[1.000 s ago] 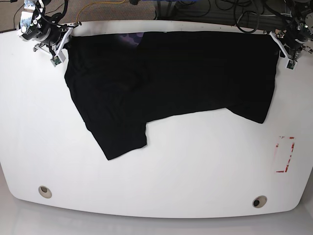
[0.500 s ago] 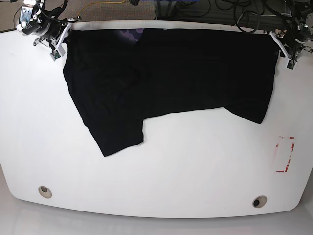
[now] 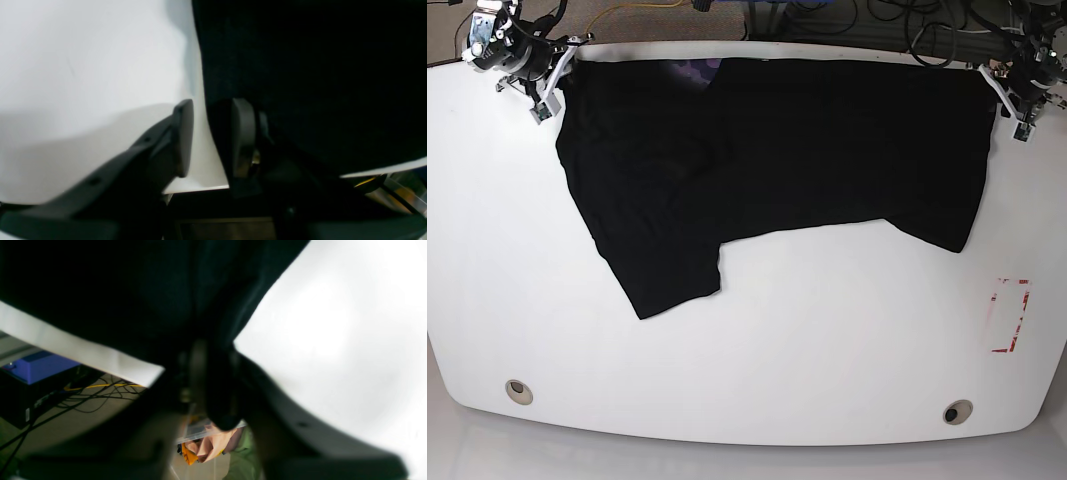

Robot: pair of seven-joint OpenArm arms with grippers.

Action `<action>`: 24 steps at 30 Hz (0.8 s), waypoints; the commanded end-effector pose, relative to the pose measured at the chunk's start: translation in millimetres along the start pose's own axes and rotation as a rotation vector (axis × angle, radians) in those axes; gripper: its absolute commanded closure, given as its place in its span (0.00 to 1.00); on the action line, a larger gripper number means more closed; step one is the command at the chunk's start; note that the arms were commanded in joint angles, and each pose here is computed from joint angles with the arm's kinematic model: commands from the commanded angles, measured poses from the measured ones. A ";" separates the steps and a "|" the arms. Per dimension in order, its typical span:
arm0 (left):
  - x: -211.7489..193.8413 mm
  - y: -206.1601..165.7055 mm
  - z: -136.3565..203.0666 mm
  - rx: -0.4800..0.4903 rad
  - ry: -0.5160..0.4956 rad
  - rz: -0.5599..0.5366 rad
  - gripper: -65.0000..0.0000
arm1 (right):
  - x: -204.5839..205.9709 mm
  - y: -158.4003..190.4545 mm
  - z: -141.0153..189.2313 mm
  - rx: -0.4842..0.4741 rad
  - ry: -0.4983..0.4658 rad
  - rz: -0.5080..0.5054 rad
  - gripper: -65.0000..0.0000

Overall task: Layout the t-shirt on the table in an organized manner, then fold the t-shirt properly
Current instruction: 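Grasp the shirt edge with both grippers and pull it taut, then release the edge and move both grippers to the shirt's hem side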

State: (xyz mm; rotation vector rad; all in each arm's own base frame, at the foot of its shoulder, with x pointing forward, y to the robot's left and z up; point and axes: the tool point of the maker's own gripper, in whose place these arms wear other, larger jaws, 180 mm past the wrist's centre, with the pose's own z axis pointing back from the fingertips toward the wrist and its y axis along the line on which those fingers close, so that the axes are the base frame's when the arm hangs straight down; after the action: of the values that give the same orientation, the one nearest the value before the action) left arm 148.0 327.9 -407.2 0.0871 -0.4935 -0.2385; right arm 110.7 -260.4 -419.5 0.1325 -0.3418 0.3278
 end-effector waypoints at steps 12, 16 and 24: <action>38.1 7.4 20.7 0.053 -0.099 -0.075 0.29 | 25.6 3.9 22.8 -0.045 -0.050 0.099 0.31; 43.5 9.6 25.2 0.068 -0.096 -0.092 0.28 | 34.5 -1.9 26.1 -0.067 -0.050 0.108 0.32; 81.8 31.3 43.5 0.136 -0.209 -0.062 0.28 | 72.2 -22.6 34.3 -0.129 -0.141 0.107 0.32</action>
State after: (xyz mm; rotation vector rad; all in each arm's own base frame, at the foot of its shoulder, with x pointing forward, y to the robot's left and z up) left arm 186.0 336.5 -345.2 0.2030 -0.6415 -0.2692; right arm 154.9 -268.0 -376.3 0.0178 -0.4502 0.3841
